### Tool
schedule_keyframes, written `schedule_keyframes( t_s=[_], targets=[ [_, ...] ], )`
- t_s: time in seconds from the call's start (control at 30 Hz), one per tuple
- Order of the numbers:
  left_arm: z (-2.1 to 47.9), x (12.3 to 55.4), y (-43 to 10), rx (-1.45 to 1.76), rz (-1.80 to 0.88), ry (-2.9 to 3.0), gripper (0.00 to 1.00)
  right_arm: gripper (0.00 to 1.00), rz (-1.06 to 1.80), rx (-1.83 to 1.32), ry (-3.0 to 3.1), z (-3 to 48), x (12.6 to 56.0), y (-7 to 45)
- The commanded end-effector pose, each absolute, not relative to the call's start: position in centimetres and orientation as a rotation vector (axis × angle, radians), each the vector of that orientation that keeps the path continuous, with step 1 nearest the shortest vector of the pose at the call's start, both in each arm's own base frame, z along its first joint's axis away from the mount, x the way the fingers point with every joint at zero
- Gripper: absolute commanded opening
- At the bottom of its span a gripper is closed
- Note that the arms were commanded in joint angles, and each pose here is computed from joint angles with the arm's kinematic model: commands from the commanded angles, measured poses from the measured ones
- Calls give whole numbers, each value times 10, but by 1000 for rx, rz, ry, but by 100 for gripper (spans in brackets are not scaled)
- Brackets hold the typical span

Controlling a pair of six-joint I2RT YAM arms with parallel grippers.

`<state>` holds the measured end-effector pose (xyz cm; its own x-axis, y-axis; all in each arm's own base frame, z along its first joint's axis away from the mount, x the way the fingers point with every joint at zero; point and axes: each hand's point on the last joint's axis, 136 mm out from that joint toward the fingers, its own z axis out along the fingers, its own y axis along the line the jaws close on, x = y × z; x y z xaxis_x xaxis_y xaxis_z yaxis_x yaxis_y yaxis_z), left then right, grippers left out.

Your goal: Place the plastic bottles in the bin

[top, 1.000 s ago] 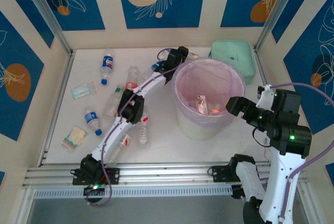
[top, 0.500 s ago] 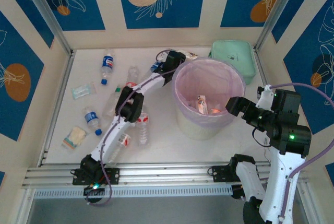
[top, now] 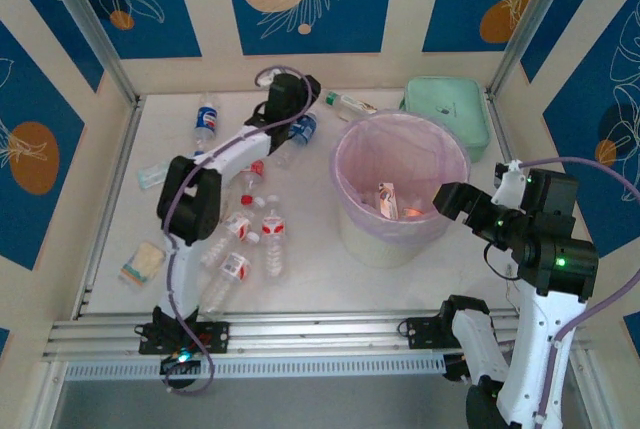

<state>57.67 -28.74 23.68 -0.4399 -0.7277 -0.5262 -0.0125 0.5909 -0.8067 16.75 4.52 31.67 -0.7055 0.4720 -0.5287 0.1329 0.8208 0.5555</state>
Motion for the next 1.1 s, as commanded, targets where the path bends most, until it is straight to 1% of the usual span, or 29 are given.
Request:
schedule_keyframes(
  t_s=[0.0, 0.03, 0.1, 0.2, 0.3, 0.6, 0.77, 0.83, 0.9, 1.07],
  targets=[
    [261, 565, -286, -309, -791, 1920, 58, 91, 698, 408, 2286, 329, 172, 53],
    [261, 563, -284, -234, -721, 1961, 63, 91, 696, 405, 2285, 330, 172, 52],
    [253, 558, -279, -42, -582, 2049, 78, 91, 685, 399, 2283, 332, 172, 52],
    [227, 550, -262, 141, -399, 2195, 91, 91, 667, 399, 2286, 330, 172, 49],
    [197, 543, -250, 267, -284, 2315, 99, 91, 679, 396, 2286, 328, 176, 50],
    [129, 533, -253, 429, -197, 2484, 99, 91, 719, 380, 2286, 328, 179, 55],
    [100, 528, -255, 497, -113, 2548, 99, 92, 796, 325, 2247, 348, 176, 66],
    [94, 528, -252, 503, -69, 2564, 95, 92, 815, 305, 2221, 359, 175, 69],
    [89, 527, -250, 505, -46, 2573, 87, 92, 830, 285, 2197, 369, 174, 71],
    [86, 529, -245, 509, 3, 2577, 71, 92, 880, 241, 2143, 391, 176, 78]
  ],
)
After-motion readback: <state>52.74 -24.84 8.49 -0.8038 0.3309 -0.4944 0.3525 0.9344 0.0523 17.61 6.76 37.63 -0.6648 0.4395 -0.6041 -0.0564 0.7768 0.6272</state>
